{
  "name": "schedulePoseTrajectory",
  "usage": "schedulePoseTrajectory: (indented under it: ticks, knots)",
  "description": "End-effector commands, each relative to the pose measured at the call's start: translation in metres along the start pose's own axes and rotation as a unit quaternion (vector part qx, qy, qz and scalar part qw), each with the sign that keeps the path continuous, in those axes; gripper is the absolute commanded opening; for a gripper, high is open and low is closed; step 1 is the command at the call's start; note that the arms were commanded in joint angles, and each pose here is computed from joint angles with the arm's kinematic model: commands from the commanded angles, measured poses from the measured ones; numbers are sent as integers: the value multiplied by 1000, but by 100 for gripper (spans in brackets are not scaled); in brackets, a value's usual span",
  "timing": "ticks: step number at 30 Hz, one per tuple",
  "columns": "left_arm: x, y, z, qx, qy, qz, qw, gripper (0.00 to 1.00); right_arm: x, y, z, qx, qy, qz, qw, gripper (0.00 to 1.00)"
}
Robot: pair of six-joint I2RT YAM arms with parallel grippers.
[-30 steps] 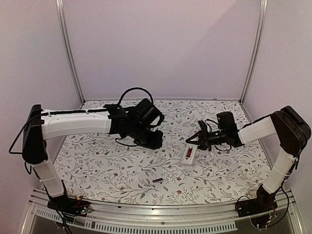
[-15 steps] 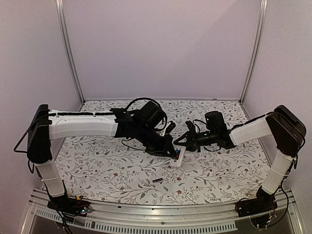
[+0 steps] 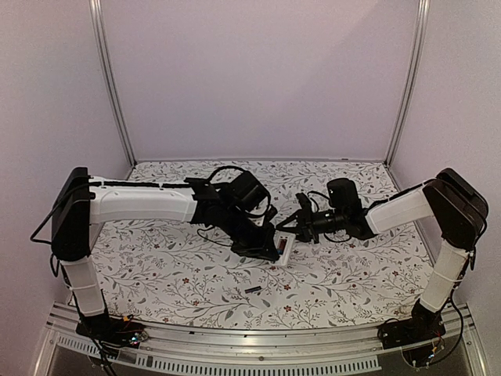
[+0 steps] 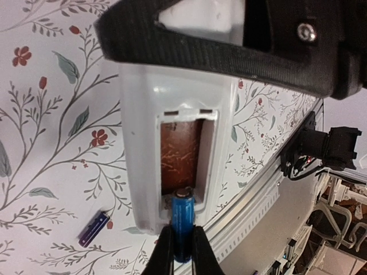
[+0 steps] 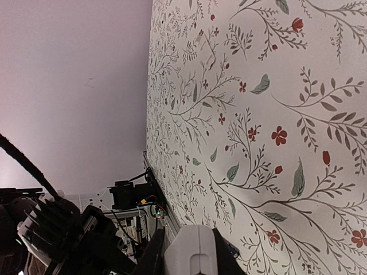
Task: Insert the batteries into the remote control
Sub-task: Place the battery in the battery compartment.
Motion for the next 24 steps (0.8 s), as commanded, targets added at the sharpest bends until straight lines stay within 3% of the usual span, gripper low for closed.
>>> schedulePoseTrajectory:
  ticks: [1, 24]
  knots:
    - [-4, -1, 18, -32, 34, 6, 999, 0, -2, -6, 9, -12, 12, -1, 1000, 0]
    - [-11, -10, 30, -69, 60, 21, 996, 5, 0, -19, 10, -14, 20, 9, 1000, 0]
Point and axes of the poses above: each gripper's point midway between its finger pads, its own y axis back along the fingers, its own z axis along the line the jaws close on, x = y × z, the point moved 3 cm from there along y, back along the fingers, and after that the axes turned 5 degrees about -y, right-handed, at the moved point
